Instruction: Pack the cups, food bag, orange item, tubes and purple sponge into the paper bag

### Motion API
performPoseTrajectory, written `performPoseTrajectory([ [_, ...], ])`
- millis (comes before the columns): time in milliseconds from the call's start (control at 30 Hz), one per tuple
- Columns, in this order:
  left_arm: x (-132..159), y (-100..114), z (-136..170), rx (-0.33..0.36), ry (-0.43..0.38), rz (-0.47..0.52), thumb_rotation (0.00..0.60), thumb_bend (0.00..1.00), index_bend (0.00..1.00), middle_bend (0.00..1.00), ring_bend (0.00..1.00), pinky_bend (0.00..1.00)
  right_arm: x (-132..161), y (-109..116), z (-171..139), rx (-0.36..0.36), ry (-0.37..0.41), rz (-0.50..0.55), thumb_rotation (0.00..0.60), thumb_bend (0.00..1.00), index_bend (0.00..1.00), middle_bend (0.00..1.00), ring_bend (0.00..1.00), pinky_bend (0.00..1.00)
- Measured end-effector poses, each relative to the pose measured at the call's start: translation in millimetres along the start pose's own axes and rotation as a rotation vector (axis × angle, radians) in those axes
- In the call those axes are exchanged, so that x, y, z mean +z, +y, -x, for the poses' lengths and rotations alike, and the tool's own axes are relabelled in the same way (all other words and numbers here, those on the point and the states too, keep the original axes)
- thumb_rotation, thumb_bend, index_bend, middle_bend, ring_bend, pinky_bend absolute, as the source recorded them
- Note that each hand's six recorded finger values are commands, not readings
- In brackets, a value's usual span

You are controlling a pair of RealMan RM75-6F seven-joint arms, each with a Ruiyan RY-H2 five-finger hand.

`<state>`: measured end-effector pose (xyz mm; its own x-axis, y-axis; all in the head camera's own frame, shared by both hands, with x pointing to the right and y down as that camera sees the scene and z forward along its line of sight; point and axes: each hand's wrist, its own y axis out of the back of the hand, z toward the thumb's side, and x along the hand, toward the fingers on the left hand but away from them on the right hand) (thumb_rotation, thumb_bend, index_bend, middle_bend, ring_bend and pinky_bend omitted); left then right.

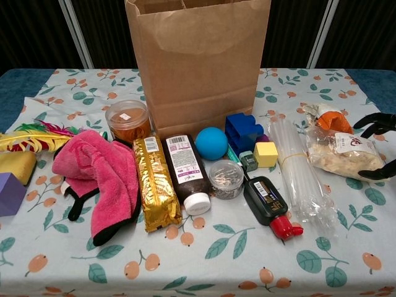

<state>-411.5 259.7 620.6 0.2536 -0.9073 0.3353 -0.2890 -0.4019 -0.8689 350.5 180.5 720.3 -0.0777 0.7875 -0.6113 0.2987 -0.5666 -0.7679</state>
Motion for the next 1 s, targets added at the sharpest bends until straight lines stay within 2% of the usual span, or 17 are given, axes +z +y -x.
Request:
performPoseTrajectory([
  [267,2,-3,2,-0.009,-0.008,-0.011,0.6,0.0,0.09,0.07,0.03,0.07,-2,-4,1,0.004,-0.024,-0.02,0.6,0.22,0.43,0.44,0.33,0.18],
  [433,2,-1,1,0.0,-0.003,-0.007,0.6,0.0,0.09,0.07,0.03,0.07,2,4,-3,-0.026,0.0,-0.011,0.6,0.24,0.45,0.45,0.34,0.19],
  [567,3,-1,1,-0.001,-0.008,-0.003,0.6,0.0,0.09,0.07,0.03,0.07,9,23,-12,-0.071,0.035,0.015,0.6,0.24,0.45,0.45,0.34,0.19],
  [767,4,-2,1,-0.003,-0.008,0.007,0.6,0.0,0.09,0.07,0.03,0.07,28,78,-31,-0.186,0.113,0.067,0.6,0.24,0.45,0.45,0.34,0.2],
  [1000,4,-3,1,-0.007,-0.012,0.009,0.6,0.0,0.09,0.07,0.03,0.07,84,166,-47,-0.364,0.256,0.083,0.6,0.24,0.45,0.45,0.34,0.22],
])
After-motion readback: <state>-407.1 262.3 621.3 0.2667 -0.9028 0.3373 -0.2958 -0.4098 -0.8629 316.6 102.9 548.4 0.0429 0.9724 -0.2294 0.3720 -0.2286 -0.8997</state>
